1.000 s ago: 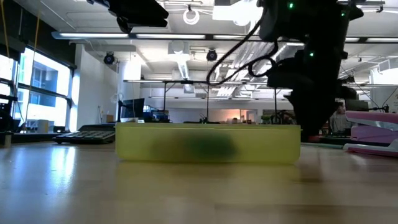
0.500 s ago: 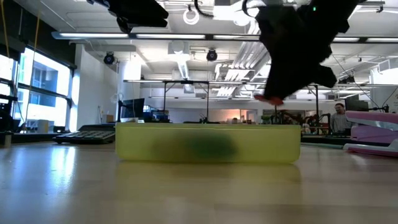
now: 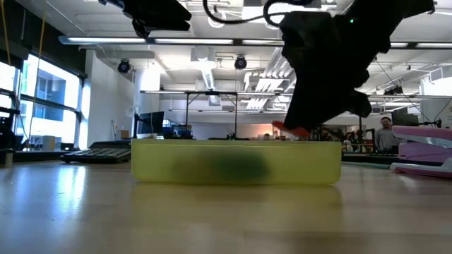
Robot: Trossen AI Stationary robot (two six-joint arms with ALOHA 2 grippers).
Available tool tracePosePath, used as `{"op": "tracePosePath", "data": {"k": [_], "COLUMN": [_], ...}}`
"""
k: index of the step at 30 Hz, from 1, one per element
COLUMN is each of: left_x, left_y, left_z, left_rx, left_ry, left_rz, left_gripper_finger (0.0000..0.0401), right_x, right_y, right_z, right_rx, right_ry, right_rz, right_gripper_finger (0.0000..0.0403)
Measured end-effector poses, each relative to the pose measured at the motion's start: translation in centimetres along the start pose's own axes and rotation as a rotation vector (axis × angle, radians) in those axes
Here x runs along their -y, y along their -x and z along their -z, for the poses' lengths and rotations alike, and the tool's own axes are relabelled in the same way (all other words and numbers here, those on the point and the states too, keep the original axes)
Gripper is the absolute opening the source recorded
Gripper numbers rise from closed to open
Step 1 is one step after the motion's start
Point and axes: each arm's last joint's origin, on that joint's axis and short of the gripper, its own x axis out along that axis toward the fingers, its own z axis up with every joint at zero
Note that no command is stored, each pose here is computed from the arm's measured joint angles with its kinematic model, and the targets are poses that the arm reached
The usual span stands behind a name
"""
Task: Pack school essentials
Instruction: Put the orange eraser into the yellow supply box, then put the orange pencil into the yellow supply box
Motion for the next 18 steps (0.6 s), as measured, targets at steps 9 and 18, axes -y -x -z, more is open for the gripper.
{"op": "tracePosePath", "data": {"k": [9,18], "left_x": [0.0,0.0], "left_y": [0.0,0.0], "left_z": [0.01,0.01], "left_rx": [-0.001,-0.001], "left_ry": [-0.003,-0.004], "left_rz": [0.0,0.0], "left_gripper_finger": [0.0156,0.0156], "right_x": [0.38,0.38], "right_y": [-0.68,-0.68], "right_z": [-0.24,-0.24], "right_rx": [-0.012,-0.012], "right_ry": [0.0,0.009], "right_rz": [0.018,0.019], "right_gripper_finger": [0.0083,0.0132]}}
